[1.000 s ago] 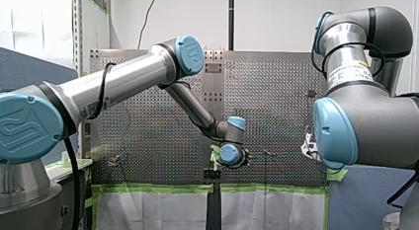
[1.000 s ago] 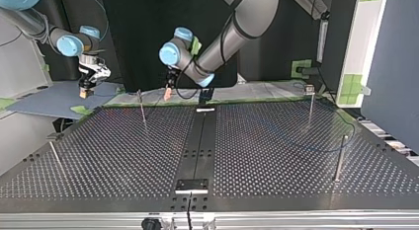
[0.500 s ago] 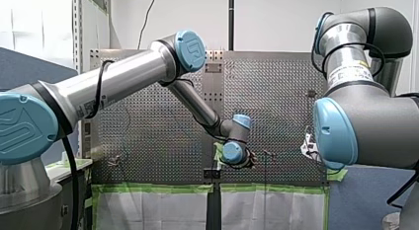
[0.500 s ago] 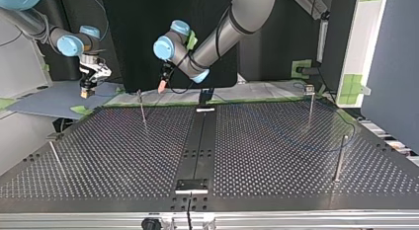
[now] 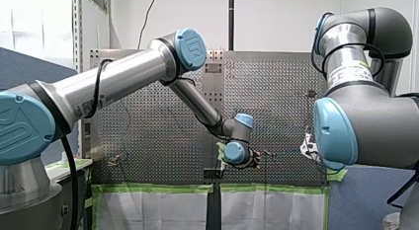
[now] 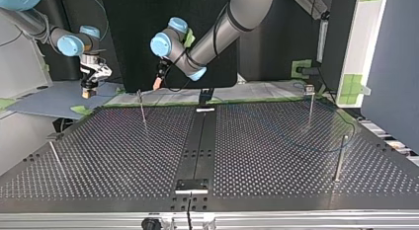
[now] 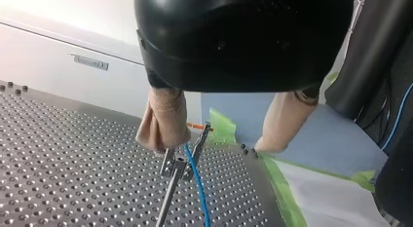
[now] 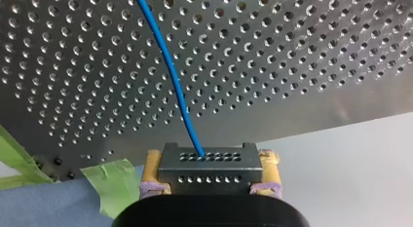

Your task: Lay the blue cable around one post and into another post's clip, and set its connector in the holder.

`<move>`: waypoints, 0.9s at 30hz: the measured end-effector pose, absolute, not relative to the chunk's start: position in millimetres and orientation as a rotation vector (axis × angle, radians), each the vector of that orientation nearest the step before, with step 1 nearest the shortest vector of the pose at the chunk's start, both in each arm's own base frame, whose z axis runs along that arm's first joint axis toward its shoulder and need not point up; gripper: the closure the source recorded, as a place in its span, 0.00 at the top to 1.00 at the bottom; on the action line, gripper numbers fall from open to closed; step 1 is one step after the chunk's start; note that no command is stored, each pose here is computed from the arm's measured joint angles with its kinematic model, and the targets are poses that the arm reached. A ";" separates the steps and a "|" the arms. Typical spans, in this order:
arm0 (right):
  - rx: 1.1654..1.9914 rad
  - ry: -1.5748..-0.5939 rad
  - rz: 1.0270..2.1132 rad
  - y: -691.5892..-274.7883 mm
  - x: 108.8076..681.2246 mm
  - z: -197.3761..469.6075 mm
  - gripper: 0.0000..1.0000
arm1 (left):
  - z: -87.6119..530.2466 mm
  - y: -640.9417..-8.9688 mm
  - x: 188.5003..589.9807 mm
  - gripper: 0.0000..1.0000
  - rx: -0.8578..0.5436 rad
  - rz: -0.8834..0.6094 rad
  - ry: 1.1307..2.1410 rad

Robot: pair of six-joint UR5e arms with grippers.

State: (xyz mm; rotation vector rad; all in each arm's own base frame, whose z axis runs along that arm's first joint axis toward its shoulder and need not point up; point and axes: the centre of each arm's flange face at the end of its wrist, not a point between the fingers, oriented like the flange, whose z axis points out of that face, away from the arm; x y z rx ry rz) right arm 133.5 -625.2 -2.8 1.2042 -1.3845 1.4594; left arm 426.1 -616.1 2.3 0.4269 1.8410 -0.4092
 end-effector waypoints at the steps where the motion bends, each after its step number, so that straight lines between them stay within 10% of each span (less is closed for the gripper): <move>1: 1.205 -1.384 1.461 -625.2 133.6 -2.9 0.00 | 2.6 -615.9 426.4 1.00 0.425 -0.408 1.841; 27: 1.208 -1.382 1.467 -625.1 134.3 -5.0 0.00 | 2.8 -608.2 434.5 1.00 0.386 -0.366 1.841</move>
